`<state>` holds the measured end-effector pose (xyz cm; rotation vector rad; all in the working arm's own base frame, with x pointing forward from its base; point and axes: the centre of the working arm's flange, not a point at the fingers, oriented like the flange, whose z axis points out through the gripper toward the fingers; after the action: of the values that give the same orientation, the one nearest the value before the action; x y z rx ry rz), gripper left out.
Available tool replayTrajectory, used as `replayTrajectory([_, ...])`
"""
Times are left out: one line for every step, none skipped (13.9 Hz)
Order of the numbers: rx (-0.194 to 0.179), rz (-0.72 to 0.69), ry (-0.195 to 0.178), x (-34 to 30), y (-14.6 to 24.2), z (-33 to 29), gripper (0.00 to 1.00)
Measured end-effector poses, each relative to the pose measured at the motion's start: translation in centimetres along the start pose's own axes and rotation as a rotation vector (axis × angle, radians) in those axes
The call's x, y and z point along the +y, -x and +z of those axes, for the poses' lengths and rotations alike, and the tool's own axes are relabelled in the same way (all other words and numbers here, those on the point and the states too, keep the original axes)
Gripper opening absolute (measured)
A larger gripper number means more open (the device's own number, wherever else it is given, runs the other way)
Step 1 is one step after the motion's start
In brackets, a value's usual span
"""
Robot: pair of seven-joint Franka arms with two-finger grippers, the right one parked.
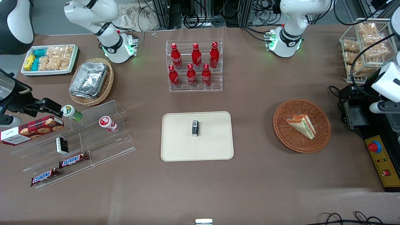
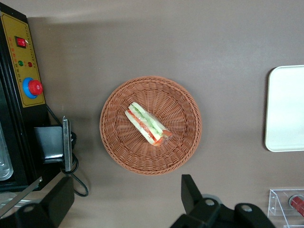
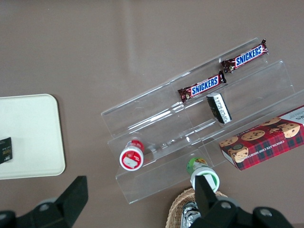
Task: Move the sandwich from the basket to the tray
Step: 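Move the left gripper over the wrapped sandwich in the wicker basket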
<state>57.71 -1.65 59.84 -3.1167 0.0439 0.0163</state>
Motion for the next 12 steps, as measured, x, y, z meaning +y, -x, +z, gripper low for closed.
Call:
replayTrajectory([-0.004,-0.002,0.010,0.1,-0.1,0.2,1.00])
replayTrajectory([-0.009,-0.003,0.026,0.3,-0.2,0.5,1.00])
replayTrajectory([-0.013,-0.004,0.035,0.3,-0.4,0.8,1.00])
replayTrajectory([-0.013,-0.006,0.037,0.3,-0.6,0.9,1.00])
replayTrajectory([-0.008,-0.011,0.037,0.1,-0.8,0.7,1.00])
replayTrajectory([-0.004,-0.016,0.038,-0.2,-1.0,0.6,1.00])
replayTrajectory([-0.003,-0.027,0.038,-0.4,-1.1,0.5,1.00])
replayTrajectory([-0.007,-0.056,0.038,-0.5,-1.2,0.7,1.00])
replayTrajectory([-0.016,-0.109,0.038,-0.6,-1.5,1.2,1.00])
replayTrajectory([-0.028,-0.173,0.038,-0.7,-1.9,2.1,1.00])
replayTrajectory([-0.030,-0.242,0.038,-0.8,-2.5,3.3,1.00])
replayTrajectory([-0.021,-0.326,0.039,-0.8,-3.2,4.8,1.00])
